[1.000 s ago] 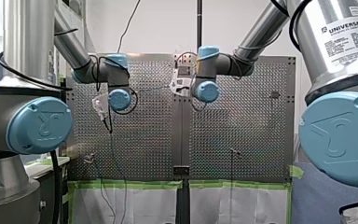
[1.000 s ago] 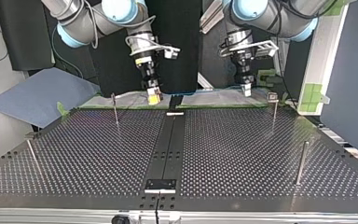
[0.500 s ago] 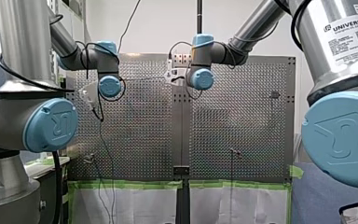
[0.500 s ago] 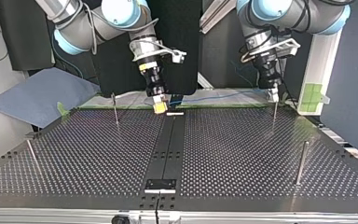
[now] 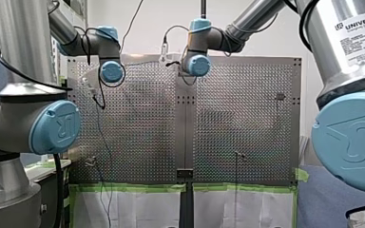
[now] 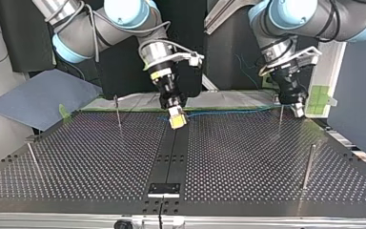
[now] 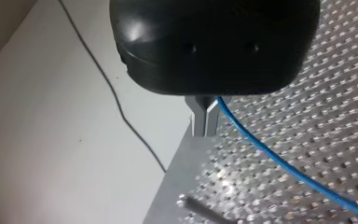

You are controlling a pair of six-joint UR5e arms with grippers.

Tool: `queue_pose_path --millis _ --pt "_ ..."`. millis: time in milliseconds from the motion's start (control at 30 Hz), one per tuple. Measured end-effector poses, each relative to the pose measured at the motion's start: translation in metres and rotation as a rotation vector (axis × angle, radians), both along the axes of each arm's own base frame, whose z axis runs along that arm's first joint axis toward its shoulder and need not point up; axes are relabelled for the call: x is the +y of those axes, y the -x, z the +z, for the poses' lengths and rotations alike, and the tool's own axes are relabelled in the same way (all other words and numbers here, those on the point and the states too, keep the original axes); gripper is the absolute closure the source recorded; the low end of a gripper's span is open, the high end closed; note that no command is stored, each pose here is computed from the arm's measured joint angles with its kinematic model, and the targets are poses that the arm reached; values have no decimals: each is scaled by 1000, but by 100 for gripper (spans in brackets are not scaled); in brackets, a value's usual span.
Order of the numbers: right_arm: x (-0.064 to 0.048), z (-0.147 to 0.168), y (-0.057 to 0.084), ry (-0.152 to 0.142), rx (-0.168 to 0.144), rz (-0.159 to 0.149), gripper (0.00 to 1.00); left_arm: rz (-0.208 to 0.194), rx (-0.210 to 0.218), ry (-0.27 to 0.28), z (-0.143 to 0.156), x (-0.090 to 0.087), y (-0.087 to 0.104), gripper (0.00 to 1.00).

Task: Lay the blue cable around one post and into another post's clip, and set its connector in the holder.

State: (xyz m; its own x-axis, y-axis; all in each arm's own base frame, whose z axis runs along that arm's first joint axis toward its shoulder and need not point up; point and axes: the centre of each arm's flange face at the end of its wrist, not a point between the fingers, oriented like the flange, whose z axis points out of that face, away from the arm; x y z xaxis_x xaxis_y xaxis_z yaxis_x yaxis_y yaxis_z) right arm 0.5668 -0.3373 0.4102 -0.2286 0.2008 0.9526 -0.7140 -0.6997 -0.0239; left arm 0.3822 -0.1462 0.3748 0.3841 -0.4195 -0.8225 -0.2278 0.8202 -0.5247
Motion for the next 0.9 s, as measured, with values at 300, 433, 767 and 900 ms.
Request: queue_pose_path --millis 300,433,767,900 --pt "4 42 -15 42 -46 33 87 28 -39 12 43 8 -11 100" --pt "5 54 -19 58 -64 41 87 41 -50 13 61 12 -15 100" --pt "5 77 -28 76 -97 54 87 90 -30 -3 82 32 -36 100" --pt "2 83 -34 76 -100 56 87 97 -57 4 99 45 -45 100"
